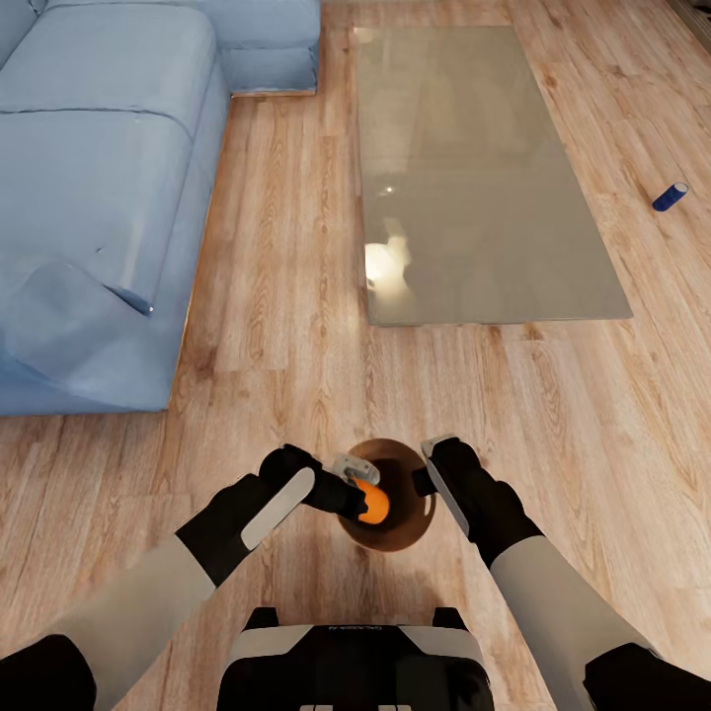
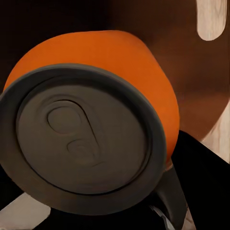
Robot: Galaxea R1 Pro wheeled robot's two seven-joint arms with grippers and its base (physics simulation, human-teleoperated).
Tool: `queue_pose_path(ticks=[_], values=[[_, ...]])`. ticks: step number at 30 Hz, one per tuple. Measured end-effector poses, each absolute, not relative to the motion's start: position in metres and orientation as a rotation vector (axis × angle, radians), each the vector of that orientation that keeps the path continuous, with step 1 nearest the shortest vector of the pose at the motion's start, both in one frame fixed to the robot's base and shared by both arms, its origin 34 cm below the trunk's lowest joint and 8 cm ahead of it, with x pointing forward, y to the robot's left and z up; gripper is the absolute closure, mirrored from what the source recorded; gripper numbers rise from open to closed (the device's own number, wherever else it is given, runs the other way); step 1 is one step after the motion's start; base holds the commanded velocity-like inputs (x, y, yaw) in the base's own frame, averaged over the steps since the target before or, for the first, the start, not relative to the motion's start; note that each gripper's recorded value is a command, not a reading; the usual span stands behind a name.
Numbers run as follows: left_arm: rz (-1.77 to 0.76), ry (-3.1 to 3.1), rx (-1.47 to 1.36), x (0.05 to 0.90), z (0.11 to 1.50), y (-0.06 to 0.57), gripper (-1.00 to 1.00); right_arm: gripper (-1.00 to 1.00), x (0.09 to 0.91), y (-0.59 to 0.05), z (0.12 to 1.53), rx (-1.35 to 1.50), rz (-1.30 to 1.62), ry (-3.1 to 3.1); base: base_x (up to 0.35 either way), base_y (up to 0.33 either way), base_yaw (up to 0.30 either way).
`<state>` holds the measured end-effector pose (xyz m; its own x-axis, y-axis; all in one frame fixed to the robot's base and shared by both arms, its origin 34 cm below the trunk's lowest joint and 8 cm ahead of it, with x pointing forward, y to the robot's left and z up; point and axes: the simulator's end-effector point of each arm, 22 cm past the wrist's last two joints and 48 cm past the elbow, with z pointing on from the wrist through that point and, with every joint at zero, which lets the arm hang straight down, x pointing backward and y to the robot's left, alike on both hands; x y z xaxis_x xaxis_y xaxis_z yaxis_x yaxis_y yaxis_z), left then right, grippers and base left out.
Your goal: Put the three can of soda from the living room inside the tash can in the kitchen.
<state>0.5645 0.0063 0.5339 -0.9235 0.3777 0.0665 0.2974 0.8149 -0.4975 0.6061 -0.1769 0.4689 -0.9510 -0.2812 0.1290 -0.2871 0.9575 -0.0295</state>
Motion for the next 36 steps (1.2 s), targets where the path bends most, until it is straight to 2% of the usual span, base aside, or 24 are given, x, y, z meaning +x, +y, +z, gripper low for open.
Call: queue_pose_path(ticks=[6, 11, 14, 25, 36], values=[[0.674, -2.828, -0.558, 0.555, 0.529, -0.014, 1.00, 1.00, 0.602, -0.160, 0.470, 0.375, -0.031, -2.985, 0.000, 0.000, 0.000], [0.658, -2.826, -0.564, 0.552, 0.530, -0.023, 1.00, 1.00, 0.606, -0.170, 0.470, 0.423, 0.043, -2.988, 0.000, 0.000, 0.000], [0.654, -2.827, -0.567, 0.553, 0.530, -0.025, 1.00, 1.00, 0.603, -0.162, 0.470, 0.395, -0.007, -2.985, 0.000, 0.000, 0.000], [0.496, -2.853, -0.578, 0.553, 0.514, -0.001, 1.00, 1.00, 0.603, -0.160, 0.470, 0.401, -0.008, -2.985, 0.000, 0.000, 0.000], [0.440, -2.861, -0.611, 0.554, 0.508, 0.001, 1.00, 1.00, 0.605, -0.159, 0.471, 0.421, 0.012, -2.988, 0.000, 0.000, 0.000]])
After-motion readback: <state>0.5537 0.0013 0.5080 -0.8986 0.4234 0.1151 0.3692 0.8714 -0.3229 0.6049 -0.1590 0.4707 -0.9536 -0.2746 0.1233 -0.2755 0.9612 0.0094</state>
